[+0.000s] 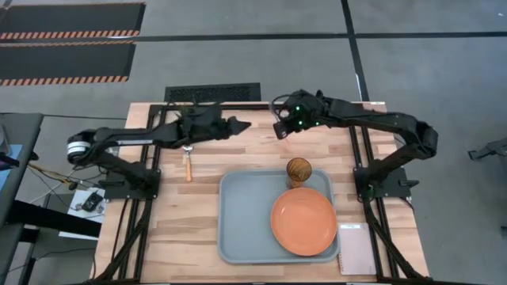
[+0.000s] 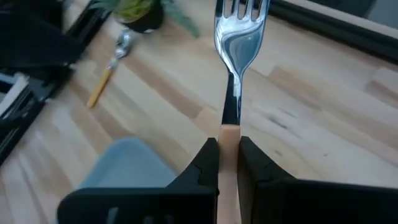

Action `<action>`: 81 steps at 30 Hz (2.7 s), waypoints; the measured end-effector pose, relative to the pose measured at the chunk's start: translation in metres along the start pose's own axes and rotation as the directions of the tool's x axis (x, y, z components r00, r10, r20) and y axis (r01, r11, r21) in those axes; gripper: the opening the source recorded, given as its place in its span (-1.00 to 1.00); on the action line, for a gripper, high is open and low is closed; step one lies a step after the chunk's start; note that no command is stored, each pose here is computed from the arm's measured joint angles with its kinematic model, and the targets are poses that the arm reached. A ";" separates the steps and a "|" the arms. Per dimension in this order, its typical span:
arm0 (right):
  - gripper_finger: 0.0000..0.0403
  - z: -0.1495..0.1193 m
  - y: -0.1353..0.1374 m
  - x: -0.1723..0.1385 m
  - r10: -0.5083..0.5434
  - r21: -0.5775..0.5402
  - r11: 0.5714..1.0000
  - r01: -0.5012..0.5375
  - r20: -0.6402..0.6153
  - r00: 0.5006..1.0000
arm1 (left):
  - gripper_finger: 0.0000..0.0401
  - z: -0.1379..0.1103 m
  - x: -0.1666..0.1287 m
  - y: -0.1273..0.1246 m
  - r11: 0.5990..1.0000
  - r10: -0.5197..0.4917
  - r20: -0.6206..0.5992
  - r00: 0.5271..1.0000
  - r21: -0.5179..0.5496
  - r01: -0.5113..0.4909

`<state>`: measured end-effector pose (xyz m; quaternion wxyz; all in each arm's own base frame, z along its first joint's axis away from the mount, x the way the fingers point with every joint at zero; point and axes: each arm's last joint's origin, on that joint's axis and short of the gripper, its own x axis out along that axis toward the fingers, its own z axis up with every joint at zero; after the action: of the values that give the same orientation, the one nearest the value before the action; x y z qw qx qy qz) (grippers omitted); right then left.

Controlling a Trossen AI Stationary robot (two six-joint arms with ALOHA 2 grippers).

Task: Pick and place plate/cup/fork/spoon on tray
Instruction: Put the orange fork on the gray tray to the left of the orange plate

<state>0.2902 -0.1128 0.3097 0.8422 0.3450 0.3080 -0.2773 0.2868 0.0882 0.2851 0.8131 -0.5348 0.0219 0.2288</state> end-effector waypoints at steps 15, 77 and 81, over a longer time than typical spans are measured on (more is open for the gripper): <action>-0.86 -0.007 0.012 0.000 0.027 -0.056 0.998 -0.027 -0.003 1.000 | 0.21 0.020 0.041 -0.015 0.997 -0.050 0.097 0.994 0.060 0.044; -0.85 -0.005 0.018 -0.001 0.112 -0.131 0.985 -0.111 0.002 0.994 | -0.72 0.036 0.065 -0.023 0.988 0.013 0.082 0.997 0.154 -0.025; -0.85 -0.005 0.018 -0.001 0.114 -0.135 0.984 -0.113 0.002 0.993 | -0.74 0.036 0.065 -0.022 0.990 0.016 0.083 0.996 0.138 -0.027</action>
<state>0.3002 -0.0980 0.3153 0.8795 0.3029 0.3016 -0.2093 0.3459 0.1351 0.3014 0.8460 -0.4668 0.0103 0.2573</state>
